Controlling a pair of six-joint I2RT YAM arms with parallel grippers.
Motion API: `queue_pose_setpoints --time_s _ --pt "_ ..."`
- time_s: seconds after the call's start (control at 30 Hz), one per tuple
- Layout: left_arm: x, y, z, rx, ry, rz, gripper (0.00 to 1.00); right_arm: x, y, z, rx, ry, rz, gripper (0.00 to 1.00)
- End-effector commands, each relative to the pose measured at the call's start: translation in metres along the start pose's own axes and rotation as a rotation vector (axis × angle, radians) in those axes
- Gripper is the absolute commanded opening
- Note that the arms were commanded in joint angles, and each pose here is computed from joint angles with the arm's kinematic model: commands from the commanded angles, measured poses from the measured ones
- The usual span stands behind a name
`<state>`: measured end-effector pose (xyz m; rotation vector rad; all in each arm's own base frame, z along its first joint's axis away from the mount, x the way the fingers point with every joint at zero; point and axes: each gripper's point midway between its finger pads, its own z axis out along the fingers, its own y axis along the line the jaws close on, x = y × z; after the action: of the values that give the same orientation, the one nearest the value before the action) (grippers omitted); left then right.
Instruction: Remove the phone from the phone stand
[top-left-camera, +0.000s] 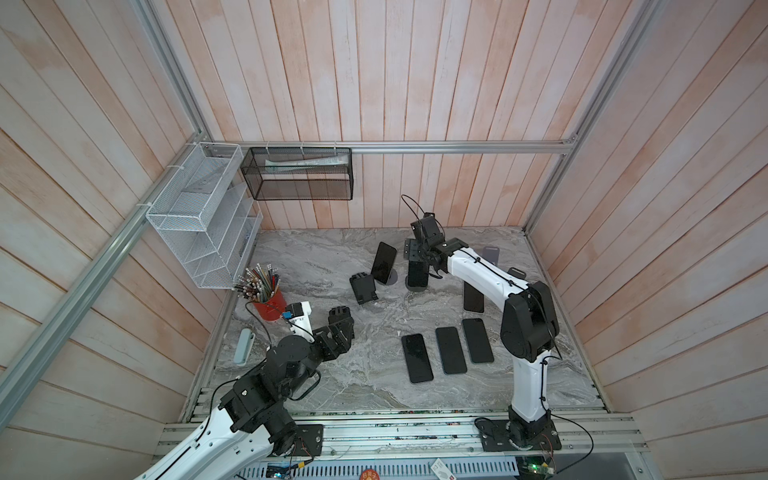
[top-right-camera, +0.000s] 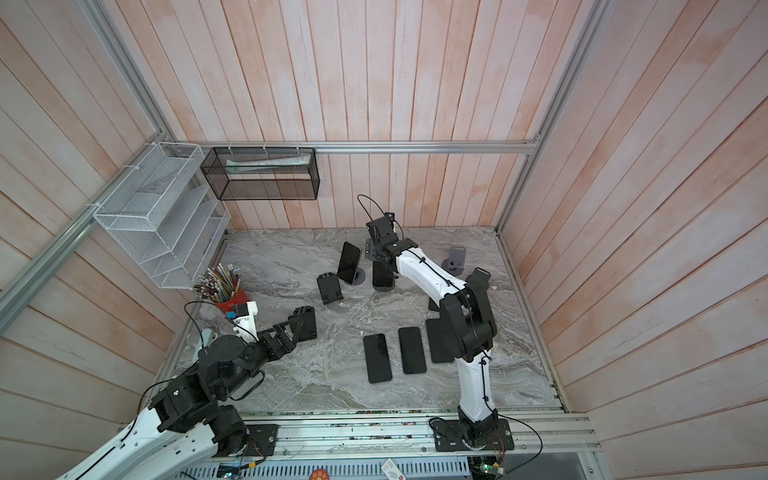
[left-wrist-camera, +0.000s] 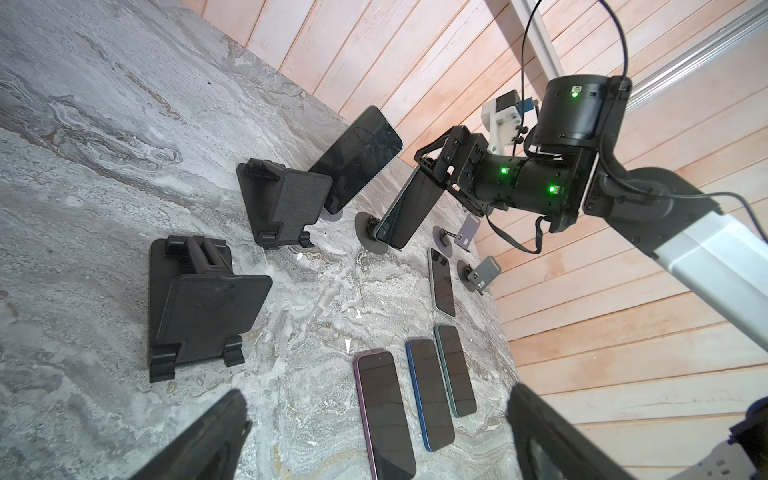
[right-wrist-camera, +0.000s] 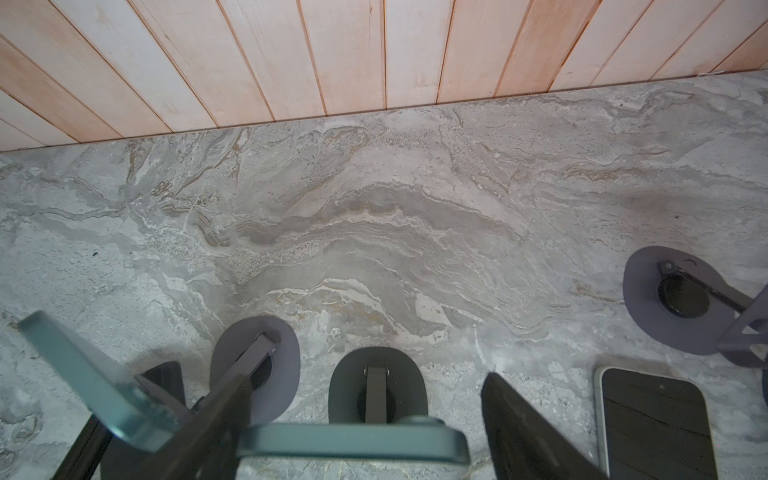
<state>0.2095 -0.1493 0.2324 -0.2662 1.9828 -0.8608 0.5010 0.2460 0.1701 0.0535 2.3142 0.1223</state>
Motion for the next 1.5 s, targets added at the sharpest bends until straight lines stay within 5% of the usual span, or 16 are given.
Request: queue_pose_setpoints --time_s 0.0,0.57,1.47 --pt "0.001 0.008 0.0 -0.025 -0.009 0.015 0.99 0.015 0.002 0.011 0.0 0.03 -0.003 0.86" --pt "0.003 0.012 0.0 -0.037 -0.007 0.015 0.99 0.02 0.004 0.01 -0.025 0.021 -0.017 0.72" --pt "-0.01 -0.01 0.008 -0.01 -0.014 0.038 0.99 -0.029 -0.004 -0.081 -0.083 -0.152 -0.044 0.67"
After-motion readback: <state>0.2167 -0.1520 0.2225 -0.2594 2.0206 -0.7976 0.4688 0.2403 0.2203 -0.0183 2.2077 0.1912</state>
